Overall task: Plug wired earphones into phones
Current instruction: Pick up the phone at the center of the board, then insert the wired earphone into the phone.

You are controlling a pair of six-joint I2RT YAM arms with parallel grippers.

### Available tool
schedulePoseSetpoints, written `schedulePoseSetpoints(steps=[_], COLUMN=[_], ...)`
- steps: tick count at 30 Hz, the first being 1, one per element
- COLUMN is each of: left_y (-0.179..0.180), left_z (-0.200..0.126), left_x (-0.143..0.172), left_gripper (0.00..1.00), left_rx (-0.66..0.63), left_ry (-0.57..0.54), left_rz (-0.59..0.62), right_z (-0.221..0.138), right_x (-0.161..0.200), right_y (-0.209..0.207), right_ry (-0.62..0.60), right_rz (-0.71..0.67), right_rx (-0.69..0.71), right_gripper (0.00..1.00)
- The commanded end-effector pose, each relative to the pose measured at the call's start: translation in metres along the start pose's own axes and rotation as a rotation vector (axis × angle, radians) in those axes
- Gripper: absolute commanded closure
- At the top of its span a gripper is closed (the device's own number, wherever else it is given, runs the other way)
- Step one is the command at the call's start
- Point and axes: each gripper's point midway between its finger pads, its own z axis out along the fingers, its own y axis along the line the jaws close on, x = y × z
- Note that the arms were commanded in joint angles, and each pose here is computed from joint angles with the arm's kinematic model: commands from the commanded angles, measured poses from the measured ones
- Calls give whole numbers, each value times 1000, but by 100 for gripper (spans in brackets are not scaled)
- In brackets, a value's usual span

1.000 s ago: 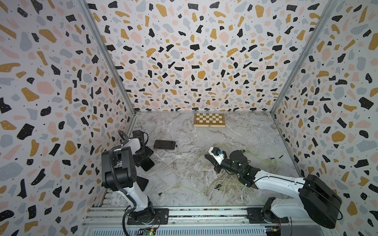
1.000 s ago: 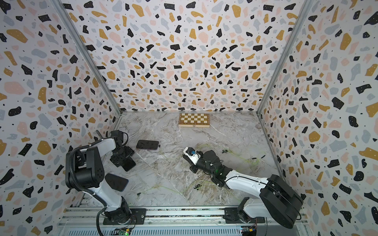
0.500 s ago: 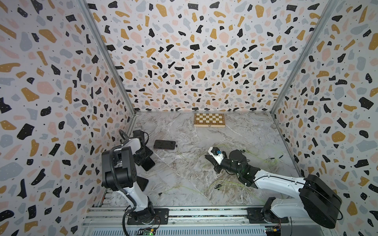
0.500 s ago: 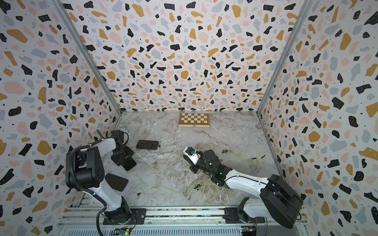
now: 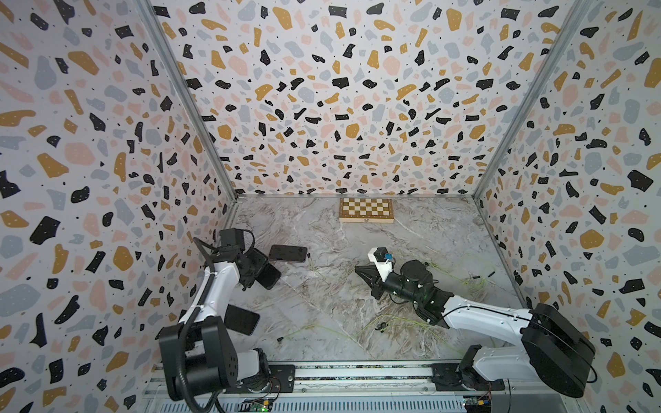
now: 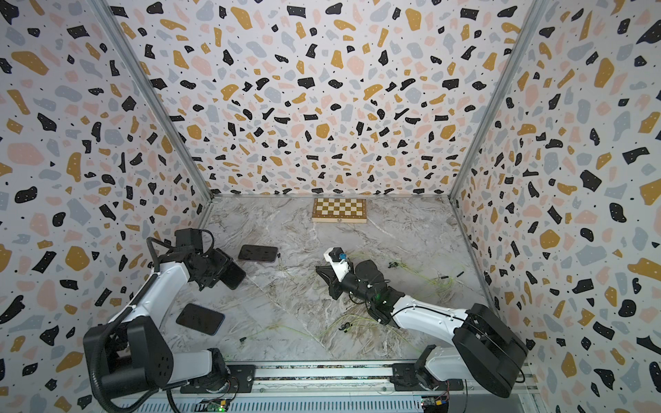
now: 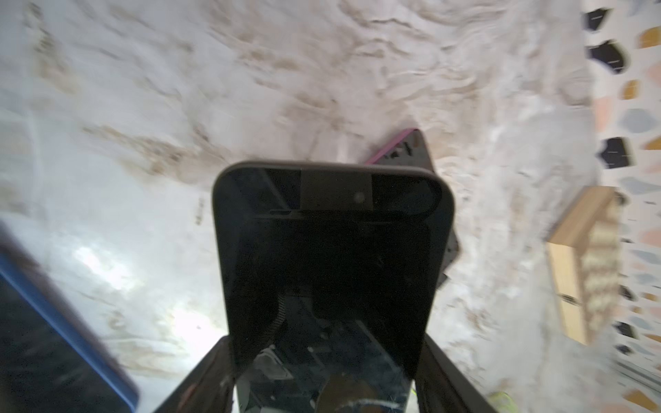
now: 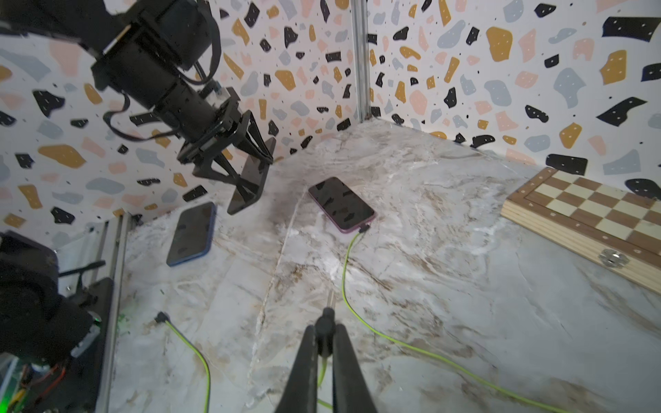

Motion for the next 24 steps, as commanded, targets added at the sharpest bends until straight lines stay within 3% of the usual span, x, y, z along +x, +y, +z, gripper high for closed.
schedulePoseSetpoints(steps=[1,5,13,24], left_y=[-48,-80,-100,-108], left_z=[-26,-61,-106,-124], left_x=[20,35,41,63], left_gripper=[44,45,47,48], left_rx=[258,432,667,725], left_ry=[24,-6,-19,63], left_rz=[-69,-131,-357,-422], right_z=[12,32,65,90], right_x=[-36,-49,-68,-71], right_y=[16,35,56,77], right_ry=[-105,-139,-185,-165], right_rz=[97,132,231,157], right_rx=[-77,-149,-251,-263], right_gripper=[100,100,100,100])
